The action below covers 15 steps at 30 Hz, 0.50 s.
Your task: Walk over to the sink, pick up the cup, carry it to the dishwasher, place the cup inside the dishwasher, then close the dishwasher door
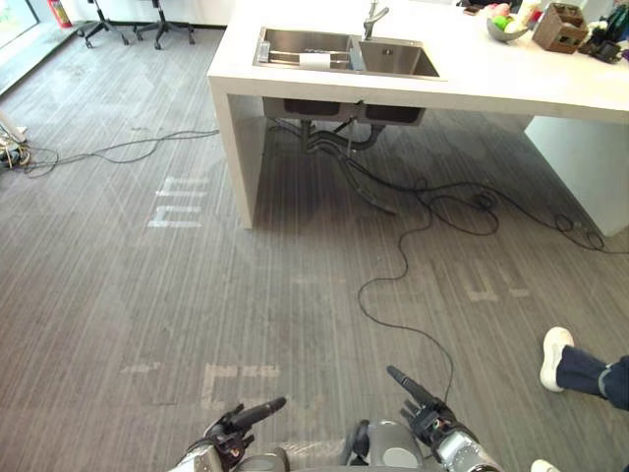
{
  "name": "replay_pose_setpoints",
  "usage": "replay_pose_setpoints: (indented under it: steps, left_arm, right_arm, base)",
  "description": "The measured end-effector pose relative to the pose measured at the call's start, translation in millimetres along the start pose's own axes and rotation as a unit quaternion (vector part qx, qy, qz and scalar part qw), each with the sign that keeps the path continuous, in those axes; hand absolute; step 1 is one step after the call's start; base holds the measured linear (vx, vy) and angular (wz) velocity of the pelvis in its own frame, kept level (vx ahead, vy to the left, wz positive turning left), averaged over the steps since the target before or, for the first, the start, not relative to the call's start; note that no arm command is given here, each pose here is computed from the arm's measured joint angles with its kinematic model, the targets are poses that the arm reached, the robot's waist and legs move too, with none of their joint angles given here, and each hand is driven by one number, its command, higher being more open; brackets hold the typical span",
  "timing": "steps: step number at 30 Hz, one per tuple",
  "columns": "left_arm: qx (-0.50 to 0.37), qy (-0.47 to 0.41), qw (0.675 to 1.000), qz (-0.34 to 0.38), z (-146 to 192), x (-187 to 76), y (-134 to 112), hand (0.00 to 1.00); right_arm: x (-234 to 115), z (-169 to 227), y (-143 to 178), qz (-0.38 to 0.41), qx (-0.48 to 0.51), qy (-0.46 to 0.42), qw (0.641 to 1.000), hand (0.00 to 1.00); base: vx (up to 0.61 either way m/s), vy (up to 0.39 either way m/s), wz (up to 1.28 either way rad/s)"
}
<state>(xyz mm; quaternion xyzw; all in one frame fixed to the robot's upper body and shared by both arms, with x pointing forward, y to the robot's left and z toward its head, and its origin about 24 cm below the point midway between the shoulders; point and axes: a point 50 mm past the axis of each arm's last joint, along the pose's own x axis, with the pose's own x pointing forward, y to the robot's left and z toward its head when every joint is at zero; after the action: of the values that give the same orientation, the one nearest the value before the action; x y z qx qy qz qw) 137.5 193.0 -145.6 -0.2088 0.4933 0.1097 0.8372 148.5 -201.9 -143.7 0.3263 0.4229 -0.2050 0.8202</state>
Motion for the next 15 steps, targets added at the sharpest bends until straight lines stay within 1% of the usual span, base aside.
replay_pose_setpoints:
  steps: [2,3,4,7,9,12,15]
  left_arm:
    - [0.007,0.004,1.000,-0.010,1,1,-7,1.00]
    - [0.004,0.007,1.000,-0.010,0,1,-7,1.00]
    - [0.001,0.010,1.000,-0.005,-2,0,-5,1.00]
    - [-0.005,0.019,1.000,-0.009,-11,1,-11,1.00]
    - [-0.014,0.029,0.999,-0.012,-24,1,-15,1.00]
    - [-0.021,-0.009,0.999,-0.025,-14,2,-19,1.00]
    - [-0.033,-0.068,0.996,-0.046,-1,0,-28,1.00]
  right_arm:
    - [-2,0,0,0.007,0.017,-0.007,1.000,1.00]
    - [-2,0,-2,0.006,0.018,-0.007,1.000,1.00]
    - [-3,-3,-6,0.000,0.019,-0.002,1.000,1.00]
    - [-6,9,-18,-0.015,0.024,-0.015,0.999,1.00]
    - [-9,5,-32,-0.038,0.028,-0.002,0.999,1.00]
    - [-12,-5,-43,-0.056,0.021,0.027,0.998,1.00]
    - [-15,-13,-52,-0.068,-0.017,0.056,0.996,1.00]
  base:
    - [0.30,-0.211,0.07]
    - [0.37,-0.255,0.03]
    - [0.46,-0.284,0.03]
    - [0.52,-0.315,0.20]
    - [0.63,-0.380,0.02]
    - [0.61,-0.289,-0.09]
    - [0.48,-0.085,-0.20]
